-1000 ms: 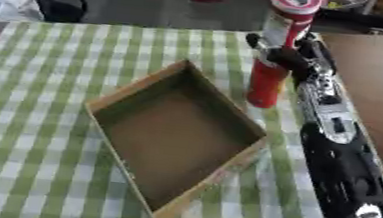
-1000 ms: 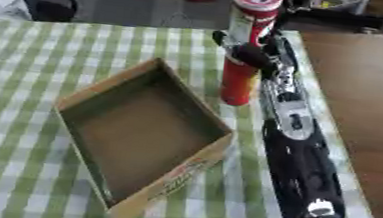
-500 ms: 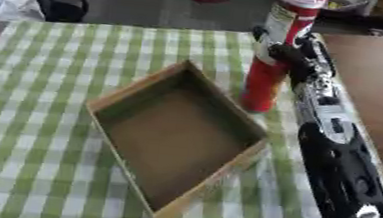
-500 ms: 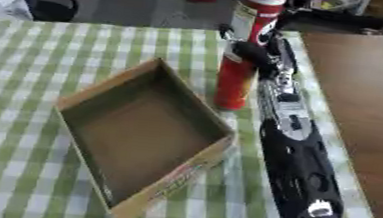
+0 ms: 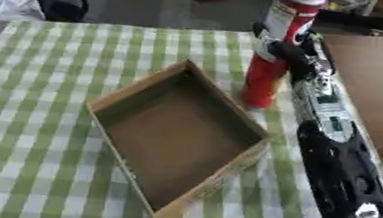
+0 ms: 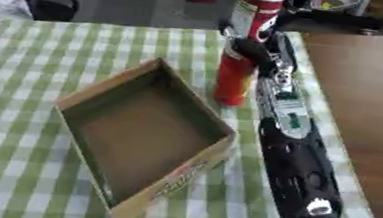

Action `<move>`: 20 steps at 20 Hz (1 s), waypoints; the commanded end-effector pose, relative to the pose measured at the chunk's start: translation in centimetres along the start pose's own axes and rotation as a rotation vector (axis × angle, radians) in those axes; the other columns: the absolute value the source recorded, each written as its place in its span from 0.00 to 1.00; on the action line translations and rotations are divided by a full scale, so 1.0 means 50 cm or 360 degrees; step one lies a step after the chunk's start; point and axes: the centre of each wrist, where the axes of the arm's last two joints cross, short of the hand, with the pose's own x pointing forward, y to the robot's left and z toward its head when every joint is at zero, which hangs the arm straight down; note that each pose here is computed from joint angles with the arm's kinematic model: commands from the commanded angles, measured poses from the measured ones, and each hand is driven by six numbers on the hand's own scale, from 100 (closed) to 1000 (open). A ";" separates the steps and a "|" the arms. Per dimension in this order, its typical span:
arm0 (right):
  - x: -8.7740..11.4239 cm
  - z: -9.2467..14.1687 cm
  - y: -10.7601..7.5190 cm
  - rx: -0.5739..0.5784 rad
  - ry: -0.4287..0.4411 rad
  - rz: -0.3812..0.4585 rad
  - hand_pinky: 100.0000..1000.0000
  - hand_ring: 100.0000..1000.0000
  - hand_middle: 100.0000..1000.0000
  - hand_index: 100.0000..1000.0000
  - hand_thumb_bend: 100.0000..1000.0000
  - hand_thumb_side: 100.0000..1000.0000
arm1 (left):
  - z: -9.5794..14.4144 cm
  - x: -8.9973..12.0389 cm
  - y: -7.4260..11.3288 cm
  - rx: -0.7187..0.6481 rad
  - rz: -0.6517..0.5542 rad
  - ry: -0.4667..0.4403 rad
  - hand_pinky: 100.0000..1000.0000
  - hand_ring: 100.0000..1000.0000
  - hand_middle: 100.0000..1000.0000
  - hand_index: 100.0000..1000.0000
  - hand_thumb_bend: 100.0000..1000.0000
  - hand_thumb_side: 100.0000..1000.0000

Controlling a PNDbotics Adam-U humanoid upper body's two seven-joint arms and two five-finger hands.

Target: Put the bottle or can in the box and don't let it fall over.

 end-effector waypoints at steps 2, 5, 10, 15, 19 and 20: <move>0.082 -0.002 0.016 0.0103 -0.0227 0.0023 0.88 0.54 0.62 0.56 0.28 0.00 | -0.007 0.017 0.003 -0.0016 -0.0012 -0.0054 0.82 0.92 0.72 0.75 0.40 0.71; 0.114 0.006 0.032 0.0177 -0.0315 0.0018 0.89 0.49 0.58 0.50 0.26 0.00 | -0.008 0.017 0.004 -0.0016 -0.0016 -0.0056 0.82 0.92 0.72 0.75 0.40 0.71; 0.156 0.022 0.058 0.0301 -0.0415 0.0013 0.88 0.42 0.50 0.41 0.22 0.00 | -0.007 0.016 0.006 -0.0015 -0.0025 -0.0055 0.82 0.92 0.73 0.75 0.41 0.70; 0.184 0.038 0.087 0.0428 -0.0441 0.0012 0.84 0.38 0.44 0.35 0.20 0.00 | -0.007 0.017 0.007 -0.0016 -0.0030 -0.0056 0.82 0.92 0.73 0.75 0.41 0.70; 0.203 0.055 0.118 0.0552 -0.0448 -0.0001 0.83 0.35 0.41 0.32 0.18 0.00 | -0.007 0.016 0.009 -0.0017 -0.0035 -0.0053 0.82 0.92 0.73 0.75 0.41 0.70; 0.207 0.061 0.130 0.0595 -0.0443 -0.0003 0.83 0.35 0.41 0.32 0.18 0.00 | -0.007 0.016 0.009 -0.0018 -0.0038 -0.0053 0.82 0.92 0.73 0.75 0.41 0.70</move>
